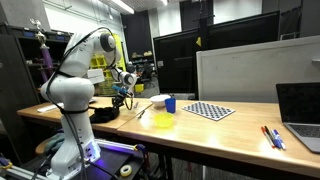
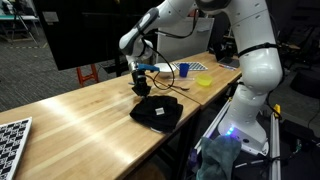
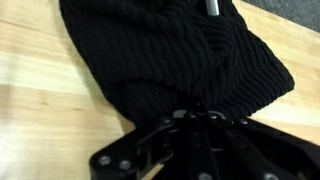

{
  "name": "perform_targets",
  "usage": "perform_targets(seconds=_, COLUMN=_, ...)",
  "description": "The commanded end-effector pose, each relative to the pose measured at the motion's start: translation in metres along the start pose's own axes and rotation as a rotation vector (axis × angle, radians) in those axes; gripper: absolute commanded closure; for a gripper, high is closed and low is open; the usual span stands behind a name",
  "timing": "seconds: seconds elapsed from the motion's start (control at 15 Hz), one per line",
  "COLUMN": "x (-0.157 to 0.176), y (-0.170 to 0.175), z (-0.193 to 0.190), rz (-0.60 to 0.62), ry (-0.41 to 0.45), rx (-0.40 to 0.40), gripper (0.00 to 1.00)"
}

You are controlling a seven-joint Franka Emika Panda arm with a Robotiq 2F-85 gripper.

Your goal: Use the black towel to wipe the table.

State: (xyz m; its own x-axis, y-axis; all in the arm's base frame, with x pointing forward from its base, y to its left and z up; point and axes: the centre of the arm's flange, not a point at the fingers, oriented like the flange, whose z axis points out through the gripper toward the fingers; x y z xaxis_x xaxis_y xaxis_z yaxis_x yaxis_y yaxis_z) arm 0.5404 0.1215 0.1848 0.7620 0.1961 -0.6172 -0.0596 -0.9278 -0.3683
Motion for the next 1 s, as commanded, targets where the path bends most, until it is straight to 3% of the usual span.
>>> perform_targets(seconds=0.0, x=-0.019, y=0.054, z=0.021, rz=0.033, ry=-0.008, rx=0.008, gripper=1.00)
perform_targets(seconds=0.4, x=-0.033, y=0.102, z=0.021, rz=0.054, ry=-0.035, rx=0.042, gripper=1.00)
perform_targets(seconds=0.93, x=-0.048, y=0.141, z=0.012, rz=0.094, ry=-0.051, rx=0.074, gripper=1.00)
